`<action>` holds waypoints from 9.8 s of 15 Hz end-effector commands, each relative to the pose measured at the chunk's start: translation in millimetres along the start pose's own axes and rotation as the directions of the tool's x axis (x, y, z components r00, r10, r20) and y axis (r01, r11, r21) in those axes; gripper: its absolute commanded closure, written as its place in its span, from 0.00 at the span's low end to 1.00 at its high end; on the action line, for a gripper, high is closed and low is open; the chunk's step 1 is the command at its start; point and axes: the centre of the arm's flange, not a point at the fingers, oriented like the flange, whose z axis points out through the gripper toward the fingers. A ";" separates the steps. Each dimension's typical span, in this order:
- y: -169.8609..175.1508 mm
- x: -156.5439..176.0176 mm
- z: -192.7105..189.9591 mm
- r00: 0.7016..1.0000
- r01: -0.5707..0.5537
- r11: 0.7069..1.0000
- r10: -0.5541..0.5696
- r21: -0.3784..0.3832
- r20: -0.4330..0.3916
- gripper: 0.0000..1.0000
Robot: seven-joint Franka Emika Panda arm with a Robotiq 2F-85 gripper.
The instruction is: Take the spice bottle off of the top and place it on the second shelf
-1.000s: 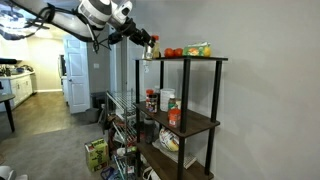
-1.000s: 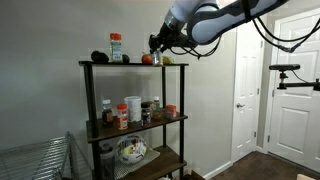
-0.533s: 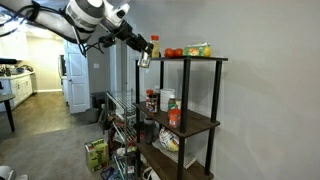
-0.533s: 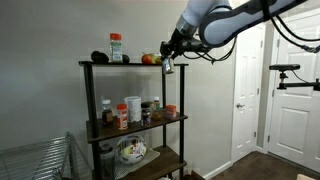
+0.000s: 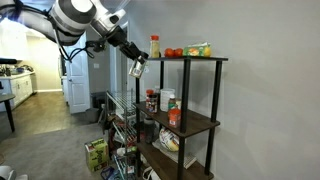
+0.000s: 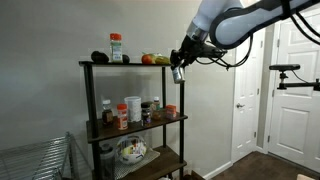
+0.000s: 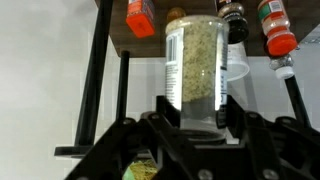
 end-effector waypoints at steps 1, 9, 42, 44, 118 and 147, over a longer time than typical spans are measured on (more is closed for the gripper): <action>15.4 -14.0 16.8 1.000 0.003 1.000 -0.003 -0.005 0.021 0.68; 31.4 -19.4 45.1 0.997 -0.022 0.998 0.025 -0.052 0.067 0.43; 2.7 -68.3 241.3 0.968 -0.147 0.928 0.206 0.343 -0.142 0.68; 5.7 -54.6 244.2 0.962 -0.143 0.928 0.212 0.345 -0.170 0.68; 25.1 -72.1 252.2 0.964 0.189 0.895 -0.090 0.404 -0.249 0.68; 40.0 -71.2 303.2 0.967 0.129 0.913 -0.029 0.386 -0.254 0.68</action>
